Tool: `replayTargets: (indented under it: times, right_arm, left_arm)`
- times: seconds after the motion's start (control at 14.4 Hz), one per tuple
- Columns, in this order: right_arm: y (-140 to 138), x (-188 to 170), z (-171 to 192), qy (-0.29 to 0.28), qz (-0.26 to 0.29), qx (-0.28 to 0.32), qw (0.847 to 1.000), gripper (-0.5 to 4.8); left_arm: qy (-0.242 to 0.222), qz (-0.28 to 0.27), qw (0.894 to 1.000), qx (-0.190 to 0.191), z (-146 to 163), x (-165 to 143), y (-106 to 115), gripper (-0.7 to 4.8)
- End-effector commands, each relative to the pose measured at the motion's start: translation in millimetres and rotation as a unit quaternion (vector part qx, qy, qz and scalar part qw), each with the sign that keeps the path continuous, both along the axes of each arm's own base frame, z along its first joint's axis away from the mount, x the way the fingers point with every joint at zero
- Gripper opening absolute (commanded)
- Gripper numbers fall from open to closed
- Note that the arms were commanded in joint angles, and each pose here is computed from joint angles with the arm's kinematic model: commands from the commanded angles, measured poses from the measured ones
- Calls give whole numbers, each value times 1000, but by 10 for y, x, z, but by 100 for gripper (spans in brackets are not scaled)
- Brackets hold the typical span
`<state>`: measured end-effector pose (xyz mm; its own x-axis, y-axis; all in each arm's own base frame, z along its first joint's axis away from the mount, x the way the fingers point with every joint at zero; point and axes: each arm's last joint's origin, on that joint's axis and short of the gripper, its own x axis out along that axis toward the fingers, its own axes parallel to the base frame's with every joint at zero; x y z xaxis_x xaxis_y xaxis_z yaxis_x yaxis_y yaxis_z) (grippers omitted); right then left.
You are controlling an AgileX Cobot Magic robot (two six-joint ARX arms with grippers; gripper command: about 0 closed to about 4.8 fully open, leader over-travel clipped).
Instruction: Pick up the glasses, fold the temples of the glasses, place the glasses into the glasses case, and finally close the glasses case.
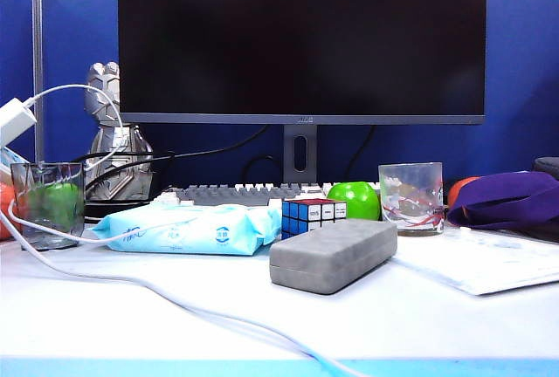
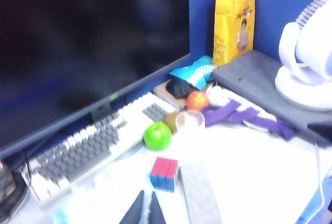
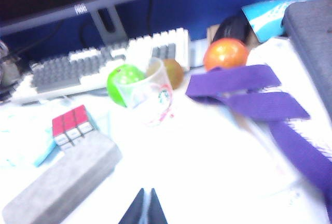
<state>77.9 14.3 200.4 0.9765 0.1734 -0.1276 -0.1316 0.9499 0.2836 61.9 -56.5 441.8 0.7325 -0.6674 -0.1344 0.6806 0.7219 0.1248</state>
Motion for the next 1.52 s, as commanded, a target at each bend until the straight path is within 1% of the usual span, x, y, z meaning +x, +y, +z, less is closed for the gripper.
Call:
replayTargets:
  times: [0.07,0.14,0.21,0.35,0.42,0.55,0.62,0.69,0.9,0.97,1.04,1.11,1.18,1.25,1.38,1.45,1.52]
  right_arm:
    - [-6,3,-159,66,-16,-5,998,-6]
    - [-20,8,-182,69,-41,-11,997,-6]
    - [-35,8,-186,70,-66,-17,995,-5]
    - [-62,4,-237,87,-111,-28,990,-6]
    - [-60,19,-329,103,-112,-34,988,-6]
    - [-55,39,-526,139,-111,-39,983,-6]
    - [-55,46,-530,136,-113,-30,984,-5]
    - [-49,50,-521,132,-109,-15,985,-5]
    - [-49,50,-521,132,-109,-15,985,-5]
    - [-49,50,-521,132,-109,-15,985,-5]
    - [-49,50,-521,132,-109,-15,985,-5]
    - [-49,50,-521,132,-109,-15,985,-5]
    - [-49,50,-521,132,-109,-15,985,-5]
    - [-49,50,-521,132,-109,-15,985,-5]
    - [-49,50,-521,132,-109,-15,985,-5]
    - [-49,50,-521,132,-109,-15,985,-5]
    - [-49,50,-521,132,-109,-15,985,-5]
  left_arm:
    - [27,-4,999,-19,-375,-71,57,-6]
    - [44,-8,998,-36,-564,-112,89,-6]
    - [46,-9,998,-40,-686,-141,114,-6]
    - [53,-17,998,-36,-885,-168,132,-6]
    - [66,-43,996,-30,-1029,-163,106,-6]
    - [107,-104,989,-20,-1304,-95,-7,-6]
    - [108,-114,987,-25,-1416,-50,-56,-6]
    - [91,-125,987,-39,-1592,36,-143,-6]
    - [69,-124,988,-63,-2027,169,-262,-6]
    - [61,-110,989,-75,-2175,203,-281,-6]
    - [54,-96,991,-78,-2296,223,-288,-6]
    - [52,-76,993,-78,-2355,235,-284,-6]
    - [41,-48,995,-83,-2398,245,-269,-6]
    - [22,-1,995,-94,-2430,253,-224,-6]
    - [-13,48,991,-121,-2537,263,-69,-6]
    - [-23,73,989,-127,-2574,263,13,-6]
    - [-37,124,983,-131,-2584,256,136,-6]
